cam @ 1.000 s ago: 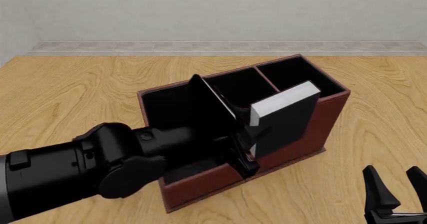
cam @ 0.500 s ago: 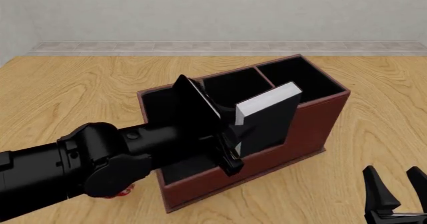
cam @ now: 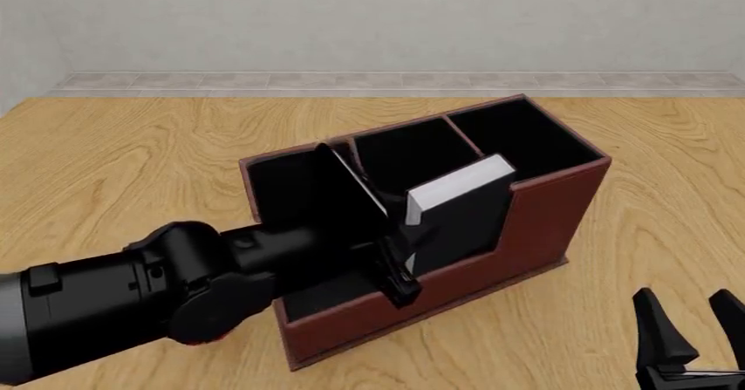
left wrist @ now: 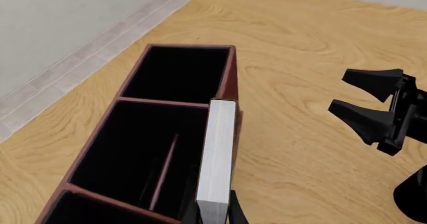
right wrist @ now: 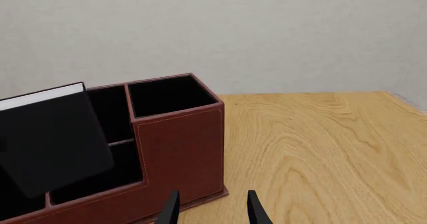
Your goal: Pick up the book and place it in the back compartment of the caddy.
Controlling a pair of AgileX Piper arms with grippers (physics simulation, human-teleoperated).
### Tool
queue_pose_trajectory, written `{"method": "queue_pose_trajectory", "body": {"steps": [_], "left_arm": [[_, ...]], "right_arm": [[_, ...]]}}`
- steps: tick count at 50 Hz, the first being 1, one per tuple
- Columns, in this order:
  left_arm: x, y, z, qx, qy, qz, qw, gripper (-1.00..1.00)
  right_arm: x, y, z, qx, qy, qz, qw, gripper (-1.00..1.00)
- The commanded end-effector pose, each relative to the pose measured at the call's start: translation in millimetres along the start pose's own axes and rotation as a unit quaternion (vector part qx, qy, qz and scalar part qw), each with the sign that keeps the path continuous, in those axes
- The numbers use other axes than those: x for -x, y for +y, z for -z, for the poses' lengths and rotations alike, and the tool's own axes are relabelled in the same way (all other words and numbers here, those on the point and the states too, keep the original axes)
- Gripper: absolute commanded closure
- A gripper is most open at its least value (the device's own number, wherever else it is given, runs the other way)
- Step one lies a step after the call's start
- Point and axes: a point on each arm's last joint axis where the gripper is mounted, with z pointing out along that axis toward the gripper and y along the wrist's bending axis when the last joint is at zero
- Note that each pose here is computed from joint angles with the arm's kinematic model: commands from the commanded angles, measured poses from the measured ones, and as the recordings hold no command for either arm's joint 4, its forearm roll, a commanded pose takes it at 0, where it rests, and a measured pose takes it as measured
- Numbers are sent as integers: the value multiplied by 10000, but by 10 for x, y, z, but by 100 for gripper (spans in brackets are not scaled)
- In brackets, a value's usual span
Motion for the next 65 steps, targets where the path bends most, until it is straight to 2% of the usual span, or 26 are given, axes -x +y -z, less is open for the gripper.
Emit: {"method": "queue_pose_trajectory", "body": {"steps": [1, 17, 36, 49, 50, 52, 65], "left_arm": [[14, 58, -116, 85, -10, -101, 9999, 100], [-35, 126, -286, 168, 112, -60, 9998, 100], [-80, 145, -330, 189, 186, -58, 9996, 100], [-92, 219, -377, 276, 277, 54, 9992, 100], [-78, 248, -373, 318, 262, 159, 9990, 100], [-99, 217, -378, 276, 277, 60, 9992, 100], [-111, 211, -399, 260, 320, 23, 9991, 100]], "right_arm": [[0, 0, -1, 0, 0, -1, 10000, -100], [0, 0, -1, 0, 1, 0, 10000, -100], [0, 0, -1, 0, 0, 1, 10000, -100], [0, 0, -1, -1, 0, 1, 10000, -100], [0, 0, -1, -1, 1, 0, 10000, -100], [0, 0, -1, 1, 0, 1, 10000, -100], [0, 0, -1, -1, 0, 0, 10000, -100]]}}
